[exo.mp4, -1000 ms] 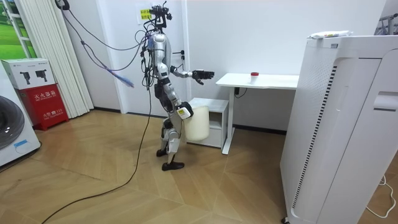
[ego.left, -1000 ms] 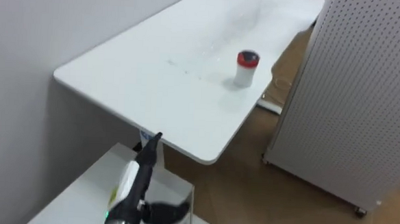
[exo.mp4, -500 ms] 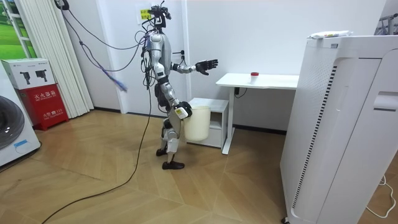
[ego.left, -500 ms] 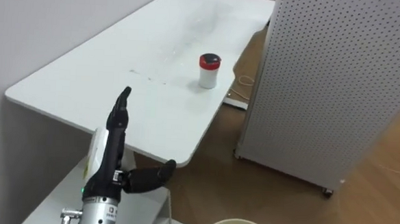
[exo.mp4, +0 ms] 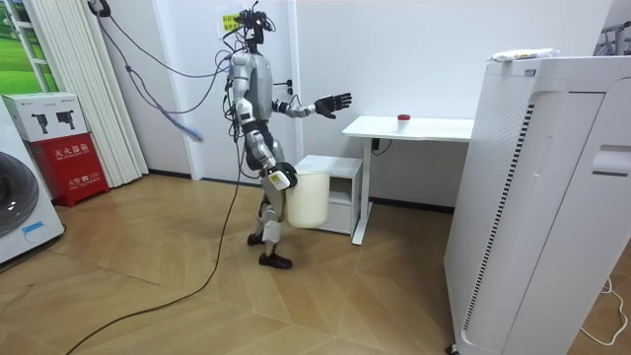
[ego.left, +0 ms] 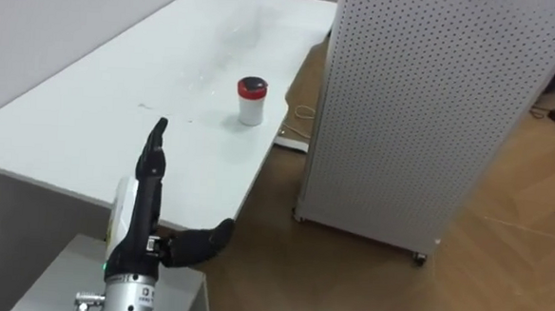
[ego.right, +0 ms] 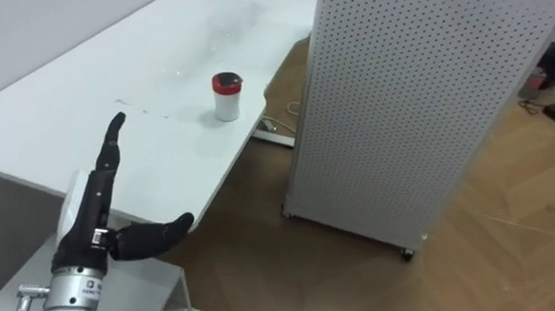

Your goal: Pick garbage

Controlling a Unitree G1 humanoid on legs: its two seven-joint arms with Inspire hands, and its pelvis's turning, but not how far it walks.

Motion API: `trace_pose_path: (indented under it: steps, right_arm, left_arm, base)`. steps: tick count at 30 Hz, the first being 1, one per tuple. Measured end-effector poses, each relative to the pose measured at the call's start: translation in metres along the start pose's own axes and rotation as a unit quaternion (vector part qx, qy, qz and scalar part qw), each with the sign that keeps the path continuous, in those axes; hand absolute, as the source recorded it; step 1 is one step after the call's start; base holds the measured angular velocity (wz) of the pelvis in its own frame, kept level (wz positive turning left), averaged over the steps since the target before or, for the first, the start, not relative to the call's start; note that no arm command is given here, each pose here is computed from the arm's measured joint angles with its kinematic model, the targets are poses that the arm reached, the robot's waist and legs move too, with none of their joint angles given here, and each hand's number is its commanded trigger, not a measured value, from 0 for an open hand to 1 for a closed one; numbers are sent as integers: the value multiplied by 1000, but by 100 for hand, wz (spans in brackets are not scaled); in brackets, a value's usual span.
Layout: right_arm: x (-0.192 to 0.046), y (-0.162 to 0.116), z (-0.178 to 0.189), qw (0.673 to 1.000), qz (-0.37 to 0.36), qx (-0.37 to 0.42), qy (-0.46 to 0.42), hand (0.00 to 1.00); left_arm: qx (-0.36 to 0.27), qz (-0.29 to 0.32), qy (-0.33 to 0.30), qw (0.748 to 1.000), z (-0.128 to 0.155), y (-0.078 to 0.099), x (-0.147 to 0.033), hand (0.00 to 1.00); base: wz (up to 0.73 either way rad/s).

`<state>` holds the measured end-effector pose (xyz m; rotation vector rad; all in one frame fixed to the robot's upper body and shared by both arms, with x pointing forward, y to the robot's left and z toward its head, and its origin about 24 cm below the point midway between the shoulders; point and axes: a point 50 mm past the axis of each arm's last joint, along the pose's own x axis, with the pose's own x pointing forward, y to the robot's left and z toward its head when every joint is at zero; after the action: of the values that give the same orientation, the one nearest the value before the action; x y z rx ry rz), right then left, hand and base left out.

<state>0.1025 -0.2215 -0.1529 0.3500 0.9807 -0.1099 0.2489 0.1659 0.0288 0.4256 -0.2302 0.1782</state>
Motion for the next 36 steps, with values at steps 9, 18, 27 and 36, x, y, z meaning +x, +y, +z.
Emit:
trace_pose_path:
  steps: [9, 18, 27, 36]
  right_arm:
    - [-4, -13, -1, 999, -34, -12, 7, 100]
    - [-6, -14, -8, 999, -39, -13, 32, 100]
    - [-2, -9, 5, 999, -23, -29, 11, 100]
    - [2, -3, 18, 999, -11, -40, -9, 100]
  left_arm:
    - [-27, 2, 42, 999, -12, -5, -5, 0]
    - [-32, 18, 42, 998, -12, 2, -5, 0]
    - [-34, 38, 27, 998, -7, 10, 1, 0]
    - [-33, 80, 24, 996, -7, 15, -1, 0]
  base:
    - [-22]
    - [-34]
    - [3]
    - [34]
